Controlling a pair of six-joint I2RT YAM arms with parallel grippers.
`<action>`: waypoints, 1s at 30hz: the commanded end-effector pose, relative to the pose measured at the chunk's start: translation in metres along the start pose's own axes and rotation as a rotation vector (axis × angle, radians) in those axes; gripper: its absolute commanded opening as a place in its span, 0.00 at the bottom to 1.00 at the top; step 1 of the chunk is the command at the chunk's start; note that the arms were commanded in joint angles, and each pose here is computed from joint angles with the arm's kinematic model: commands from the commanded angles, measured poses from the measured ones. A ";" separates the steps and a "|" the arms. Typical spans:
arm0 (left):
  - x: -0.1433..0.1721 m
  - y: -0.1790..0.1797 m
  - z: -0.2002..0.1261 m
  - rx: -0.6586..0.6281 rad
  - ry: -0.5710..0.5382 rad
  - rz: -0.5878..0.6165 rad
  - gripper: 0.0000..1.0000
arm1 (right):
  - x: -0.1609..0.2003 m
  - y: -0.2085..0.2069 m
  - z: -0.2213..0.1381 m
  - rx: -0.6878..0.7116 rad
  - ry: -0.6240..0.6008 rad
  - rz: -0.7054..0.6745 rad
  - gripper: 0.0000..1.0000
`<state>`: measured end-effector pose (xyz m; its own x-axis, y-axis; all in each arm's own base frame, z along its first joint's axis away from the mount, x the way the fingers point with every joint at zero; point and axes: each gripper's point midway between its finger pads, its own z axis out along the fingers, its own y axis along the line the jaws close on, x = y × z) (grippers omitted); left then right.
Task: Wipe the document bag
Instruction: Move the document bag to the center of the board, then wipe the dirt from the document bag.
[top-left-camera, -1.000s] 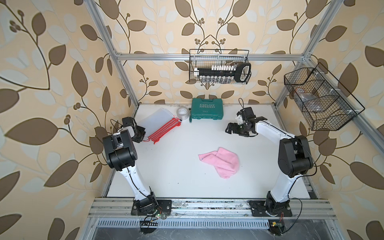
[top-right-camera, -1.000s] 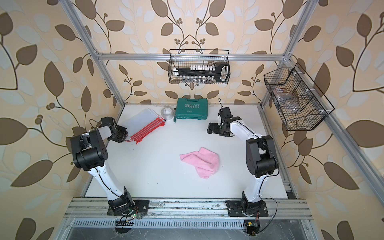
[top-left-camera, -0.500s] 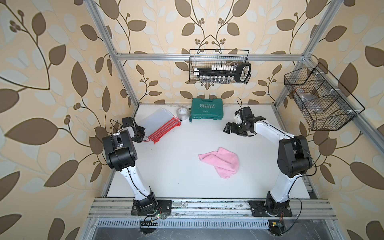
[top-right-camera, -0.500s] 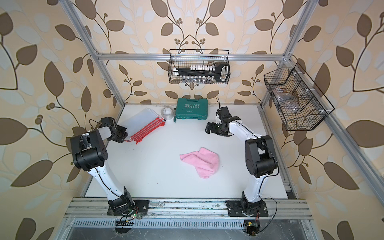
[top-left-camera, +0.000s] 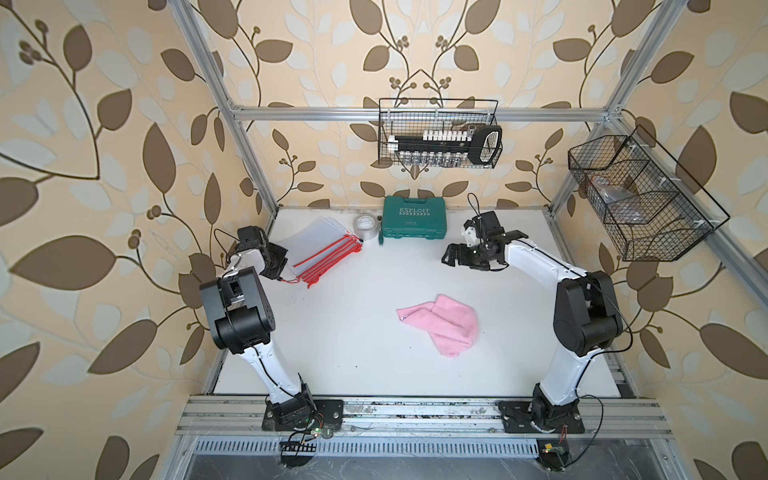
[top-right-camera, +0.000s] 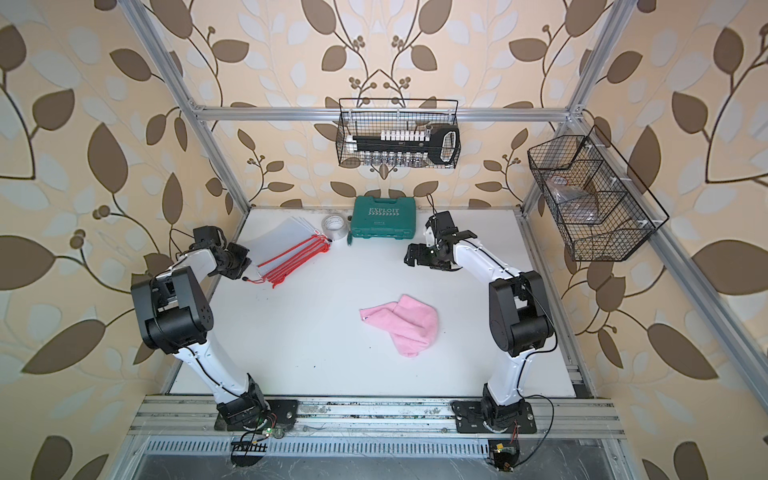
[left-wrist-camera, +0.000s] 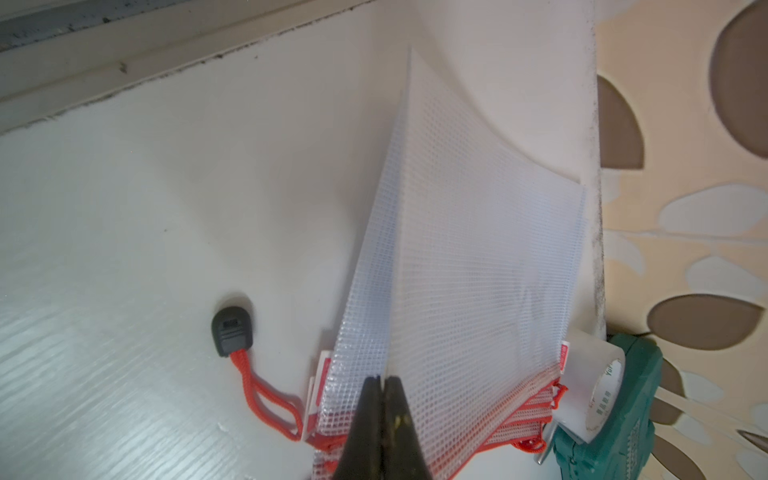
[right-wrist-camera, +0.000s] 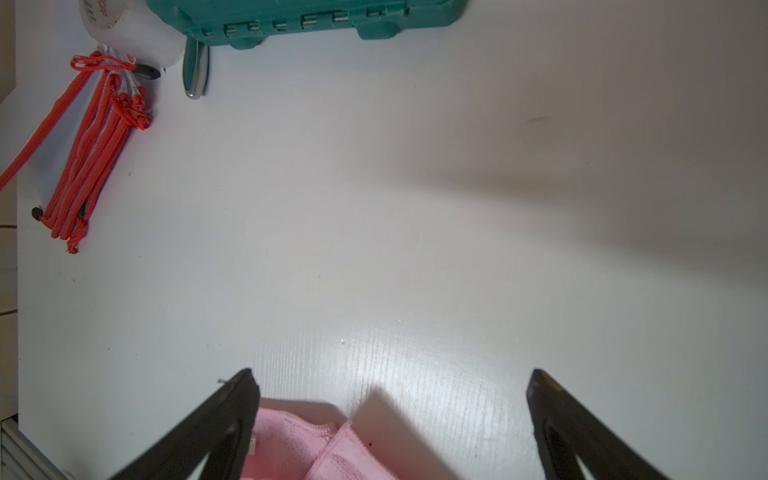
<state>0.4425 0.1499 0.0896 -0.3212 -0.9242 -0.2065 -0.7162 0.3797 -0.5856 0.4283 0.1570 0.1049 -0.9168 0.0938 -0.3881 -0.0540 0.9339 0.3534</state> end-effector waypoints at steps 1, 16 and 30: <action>0.017 -0.034 -0.032 0.090 0.039 0.082 0.00 | -0.001 0.010 -0.019 -0.008 0.003 -0.021 0.98; 0.205 0.001 -0.086 0.094 0.305 0.246 0.00 | 0.125 0.039 -0.024 0.136 0.307 -0.275 0.98; 0.269 0.076 -0.074 -0.026 0.389 0.304 0.00 | 0.215 -0.003 0.016 0.329 0.447 -0.333 0.98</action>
<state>0.2515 -0.0643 0.0457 -0.7207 -0.6931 -0.0111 -0.5882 0.6199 -0.5194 0.2395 0.1830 0.0201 -0.9467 -0.3213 -0.0212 -0.3215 0.9469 0.0058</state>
